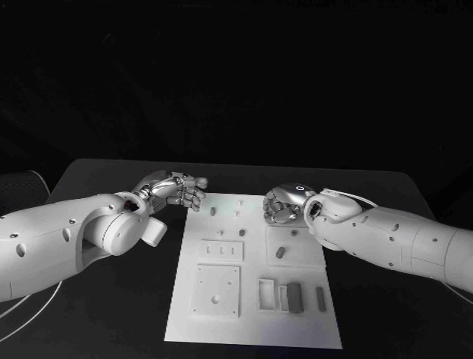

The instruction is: Assemble the parts on the task board

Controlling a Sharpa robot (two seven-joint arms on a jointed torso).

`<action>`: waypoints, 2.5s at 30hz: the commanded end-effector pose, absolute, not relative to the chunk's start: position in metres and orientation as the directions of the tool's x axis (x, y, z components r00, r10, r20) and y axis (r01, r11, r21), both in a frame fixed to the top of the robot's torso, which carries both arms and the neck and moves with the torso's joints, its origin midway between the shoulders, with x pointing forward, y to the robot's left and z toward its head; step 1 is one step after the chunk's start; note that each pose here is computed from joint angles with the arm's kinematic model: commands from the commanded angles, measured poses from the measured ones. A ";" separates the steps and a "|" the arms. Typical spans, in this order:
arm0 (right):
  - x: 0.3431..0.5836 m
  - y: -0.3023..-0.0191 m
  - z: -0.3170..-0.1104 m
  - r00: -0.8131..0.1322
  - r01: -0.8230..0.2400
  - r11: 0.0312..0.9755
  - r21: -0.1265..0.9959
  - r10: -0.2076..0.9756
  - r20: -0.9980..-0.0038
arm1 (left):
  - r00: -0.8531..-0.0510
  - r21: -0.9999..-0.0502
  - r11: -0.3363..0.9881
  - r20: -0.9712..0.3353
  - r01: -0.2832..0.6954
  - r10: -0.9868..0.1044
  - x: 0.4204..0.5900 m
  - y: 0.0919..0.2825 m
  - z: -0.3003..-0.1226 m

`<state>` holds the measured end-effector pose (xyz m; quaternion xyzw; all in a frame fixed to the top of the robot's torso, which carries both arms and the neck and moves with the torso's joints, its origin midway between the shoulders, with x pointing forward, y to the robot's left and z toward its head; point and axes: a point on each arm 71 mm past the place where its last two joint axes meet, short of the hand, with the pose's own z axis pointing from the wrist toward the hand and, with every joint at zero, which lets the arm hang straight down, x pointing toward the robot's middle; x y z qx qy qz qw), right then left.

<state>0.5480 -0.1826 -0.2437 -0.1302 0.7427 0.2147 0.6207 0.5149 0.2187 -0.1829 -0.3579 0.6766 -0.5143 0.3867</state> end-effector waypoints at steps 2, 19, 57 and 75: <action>0.544 -0.185 -0.255 -0.239 -0.448 0.883 0.138 0.030 -0.970 | -0.459 -0.974 0.206 -0.144 -0.089 -0.877 0.515 0.217 -0.182; 0.544 -0.188 -0.255 -0.238 -0.443 0.887 0.132 0.026 -0.971 | -0.460 -0.974 0.206 -0.143 -0.091 -0.877 0.515 0.218 -0.182; 0.538 -0.182 -0.249 -0.168 -0.449 0.886 0.118 0.046 -0.985 | -0.457 -0.973 0.211 -0.147 -0.092 -0.877 0.515 0.219 -0.182; 0.535 -0.164 -0.222 -0.038 -0.485 0.872 0.070 0.059 -0.998 | -0.446 -0.972 0.216 -0.156 -0.087 -0.882 0.516 0.223 -0.182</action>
